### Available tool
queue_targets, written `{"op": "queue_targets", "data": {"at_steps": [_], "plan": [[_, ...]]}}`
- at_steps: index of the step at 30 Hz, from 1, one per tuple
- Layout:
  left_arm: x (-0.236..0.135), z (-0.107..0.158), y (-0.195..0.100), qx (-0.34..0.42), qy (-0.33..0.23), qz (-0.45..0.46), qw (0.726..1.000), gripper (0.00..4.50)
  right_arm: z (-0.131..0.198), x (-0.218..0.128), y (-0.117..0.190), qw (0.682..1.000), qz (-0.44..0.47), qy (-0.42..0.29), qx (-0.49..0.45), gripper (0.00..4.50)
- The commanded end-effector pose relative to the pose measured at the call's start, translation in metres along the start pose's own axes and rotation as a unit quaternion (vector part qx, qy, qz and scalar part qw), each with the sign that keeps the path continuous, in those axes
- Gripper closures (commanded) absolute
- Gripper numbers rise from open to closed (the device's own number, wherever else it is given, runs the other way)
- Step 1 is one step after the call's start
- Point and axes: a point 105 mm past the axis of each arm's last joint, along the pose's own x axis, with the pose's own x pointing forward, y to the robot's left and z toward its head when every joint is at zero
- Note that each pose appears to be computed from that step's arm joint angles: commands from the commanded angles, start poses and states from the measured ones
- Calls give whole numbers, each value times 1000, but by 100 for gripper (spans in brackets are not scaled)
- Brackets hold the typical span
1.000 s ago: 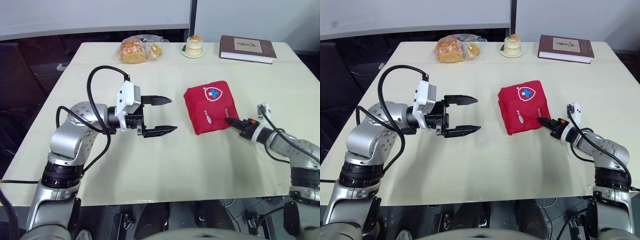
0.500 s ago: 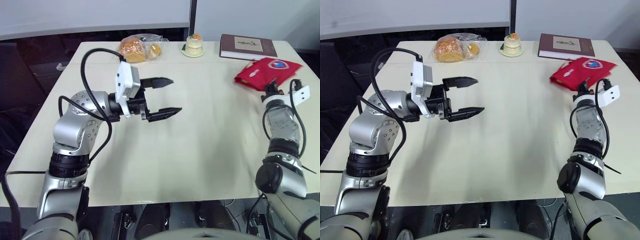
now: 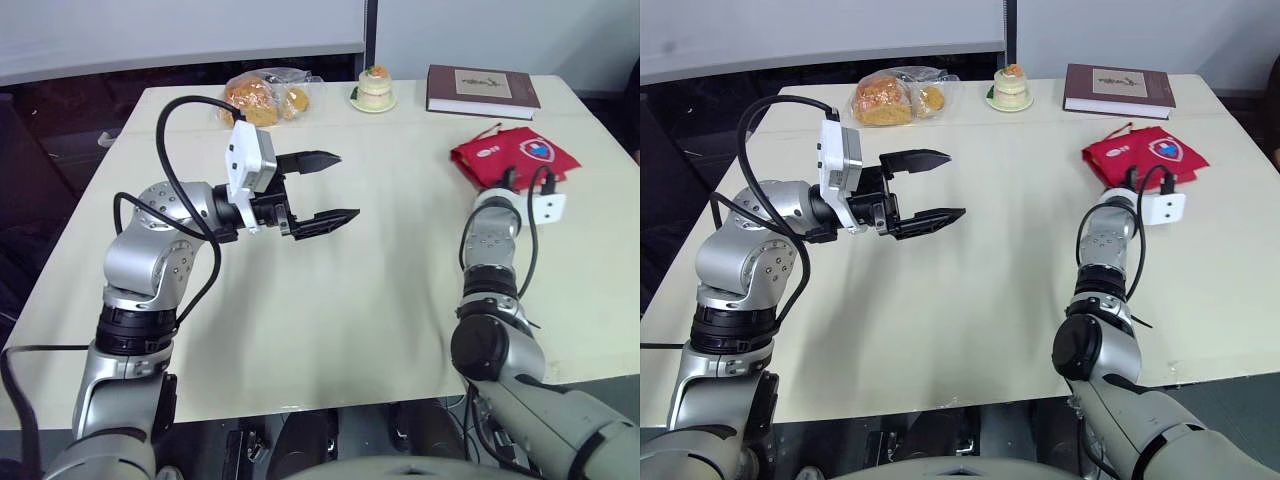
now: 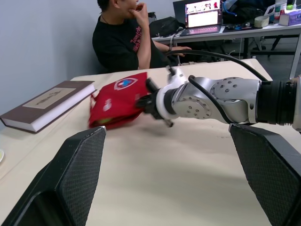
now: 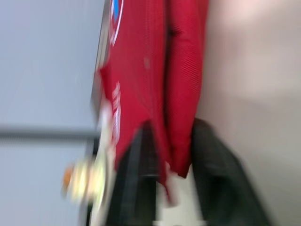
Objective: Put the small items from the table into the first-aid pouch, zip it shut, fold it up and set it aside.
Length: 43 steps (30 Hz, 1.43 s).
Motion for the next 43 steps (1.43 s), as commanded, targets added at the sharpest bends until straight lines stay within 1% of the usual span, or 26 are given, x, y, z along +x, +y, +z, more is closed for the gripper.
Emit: {"op": "queue_targets", "data": {"at_steps": [1, 3, 5, 10, 13, 16, 18, 19, 21, 23, 25, 26, 27, 29, 31, 32, 34, 37, 39, 41, 43], "plan": [[-3, 10, -1, 27, -6, 1, 1000, 0, -6, -8, 11, 999, 23, 30, 6, 161], [-3, 9, -1, 27, -5, -1, 1000, 0, -1, -11, 8, 999, 24, 30, 18, 87], [-4, 7, -1, 26, -2, -1, 1000, 0, 4, -16, 7, 999, 33, 33, 15, 3], [-4, 6, -2, 25, -2, -4, 1000, 0, 3, -33, 2, 995, 54, 83, -20, 3], [-5, 3, -1, 21, 1, -2, 1000, 0, 25, -52, -8, 986, 88, 100, -101, 3], [-7, -1, -1, 13, 4, 4, 1000, 0, 42, -67, -4, 967, 139, 105, -186, 3], [-9, -5, 0, 5, 7, 14, 1000, 0, 51, -80, 4, 944, 190, 115, -243, 3], [-13, -10, 1, -3, 12, 25, 1000, 0, 58, -91, 6, 920, 223, 126, -297, 3], [-21, -21, 0, -22, 22, 44, 999, 0, 66, -111, 1, 864, 266, 149, -400, 3], [-28, -32, -4, -40, 27, 57, 997, 0, 78, -122, -12, 809, 281, 153, -493, 3], [-35, -42, -7, -50, 38, 71, 996, 0, 86, -133, -26, 744, 308, 157, -571, 3], [-40, -47, -9, -54, 48, 79, 994, 0, 88, -139, -32, 717, 323, 164, -595, 3], [-44, -53, -10, -57, 57, 87, 993, 0, 92, -144, -38, 705, 332, 169, -603, 3], [-55, -67, -16, -72, 81, 101, 989, 0, 104, -153, -45, 693, 347, 172, -608, 3], [-68, -80, -25, -92, 99, 117, 984, 0, 113, -173, -54, 650, 387, 201, -622, 3], [-73, -84, -29, -98, 108, 123, 982, 0, 116, -180, -60, 635, 395, 218, -628, 3], [-83, -92, -36, -105, 126, 135, 977, 0, 127, -190, -65, 620, 404, 226, -634, 3], [-95, -99, -46, -114, 143, 149, 972, 0, 141, -199, -67, 610, 409, 230, -639, 3], [-103, -107, -50, -119, 162, 165, 966, 0, 148, -203, -66, 617, 409, 243, -627, 3], [-104, -111, -52, -105, 169, 168, 965, 0, 154, -202, -62, 621, 413, 238, -622, 3], [-104, -113, -53, -100, 172, 165, 966, 0, 156, -200, -60, 618, 414, 238, -624, 3]]}}
